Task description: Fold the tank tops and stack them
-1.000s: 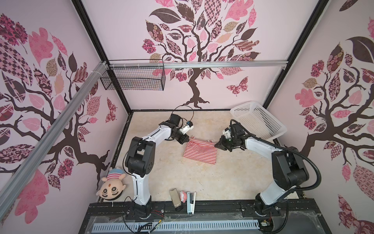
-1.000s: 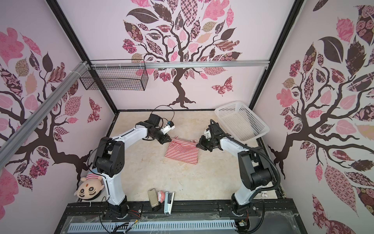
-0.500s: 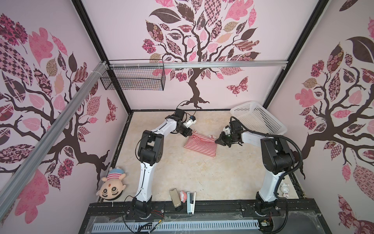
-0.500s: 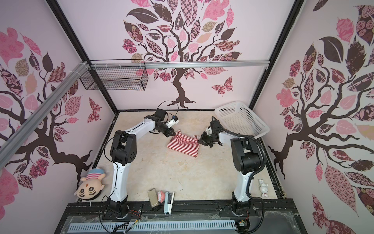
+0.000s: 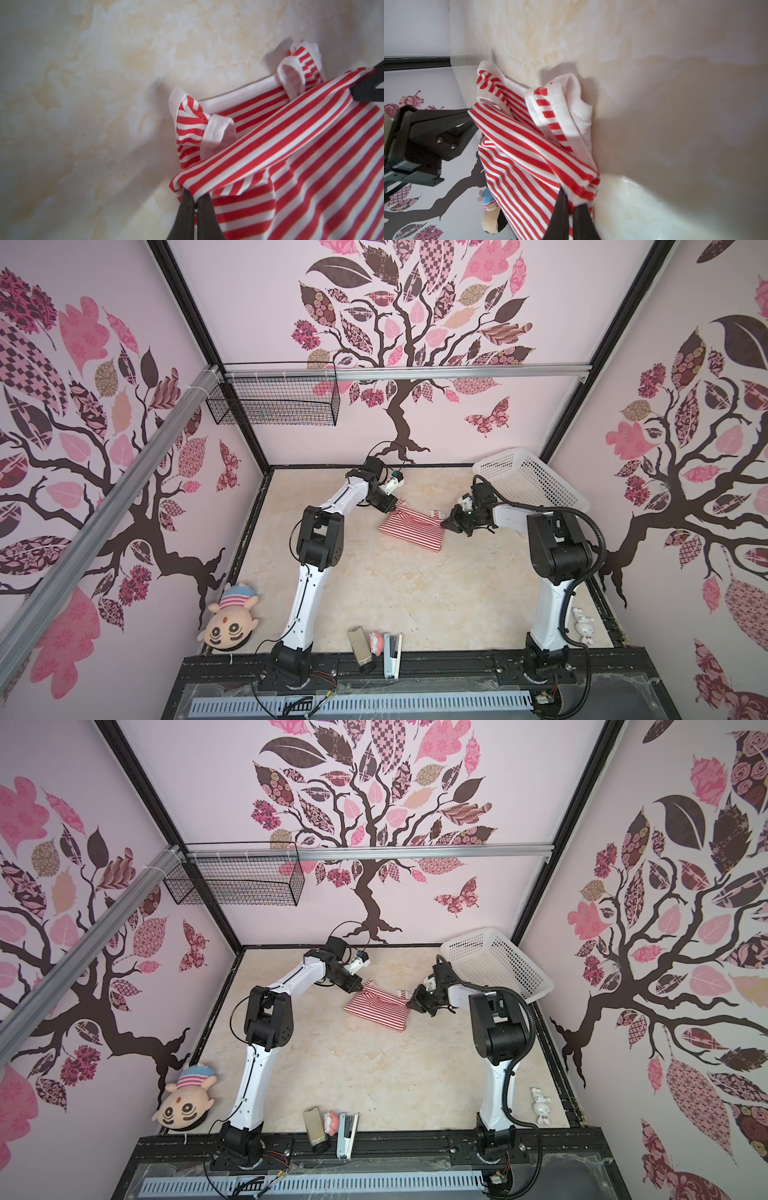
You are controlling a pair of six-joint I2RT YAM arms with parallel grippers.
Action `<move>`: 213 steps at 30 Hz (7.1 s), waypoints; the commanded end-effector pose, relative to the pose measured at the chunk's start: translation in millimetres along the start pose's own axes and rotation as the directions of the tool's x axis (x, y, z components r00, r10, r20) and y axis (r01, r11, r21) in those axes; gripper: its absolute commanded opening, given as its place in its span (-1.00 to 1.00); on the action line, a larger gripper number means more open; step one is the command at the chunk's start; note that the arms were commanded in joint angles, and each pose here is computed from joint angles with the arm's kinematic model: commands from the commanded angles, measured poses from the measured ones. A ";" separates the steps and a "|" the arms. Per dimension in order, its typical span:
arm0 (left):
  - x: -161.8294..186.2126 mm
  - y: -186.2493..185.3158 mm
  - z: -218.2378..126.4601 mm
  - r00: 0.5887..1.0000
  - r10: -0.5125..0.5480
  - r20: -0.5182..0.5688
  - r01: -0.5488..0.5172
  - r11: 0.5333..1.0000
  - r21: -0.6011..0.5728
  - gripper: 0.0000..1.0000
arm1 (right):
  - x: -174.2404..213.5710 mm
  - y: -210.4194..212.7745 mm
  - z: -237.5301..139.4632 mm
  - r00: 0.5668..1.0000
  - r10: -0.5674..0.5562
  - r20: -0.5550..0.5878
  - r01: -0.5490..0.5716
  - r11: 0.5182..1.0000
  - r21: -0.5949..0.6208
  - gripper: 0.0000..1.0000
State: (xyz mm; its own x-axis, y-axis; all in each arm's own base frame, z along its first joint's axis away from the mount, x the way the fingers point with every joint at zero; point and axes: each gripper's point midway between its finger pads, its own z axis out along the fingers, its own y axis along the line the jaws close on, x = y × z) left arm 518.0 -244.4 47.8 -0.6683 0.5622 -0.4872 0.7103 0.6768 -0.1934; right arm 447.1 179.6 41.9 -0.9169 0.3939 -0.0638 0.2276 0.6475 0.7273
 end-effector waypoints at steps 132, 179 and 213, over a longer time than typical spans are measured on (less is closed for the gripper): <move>89.5 -71.6 -109.6 0.994 0.030 -0.109 -0.050 0.981 -0.188 -0.10 | 82.0 38.0 -93.4 0.987 -0.155 0.045 0.152 0.986 0.075 0.14; 134.9 -177.2 -90.3 0.949 0.221 -0.224 -0.217 0.975 0.045 -0.09 | 97.5 61.9 -86.9 0.981 -0.188 0.056 0.185 0.981 0.048 -0.18; 125.8 -127.1 -43.7 0.958 0.102 -0.269 -0.114 0.993 -0.031 -0.12 | 207.5 -51.2 -76.3 0.988 -0.122 -0.094 0.137 0.974 0.179 -0.55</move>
State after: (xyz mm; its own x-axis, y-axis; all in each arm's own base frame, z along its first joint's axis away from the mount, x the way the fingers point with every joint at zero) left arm 332.0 -246.9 37.3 -0.6258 0.7424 -0.2392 0.7791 0.6100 -0.1446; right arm 211.8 182.8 22.5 -0.9686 0.2476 -0.0244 0.1853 0.7834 0.5932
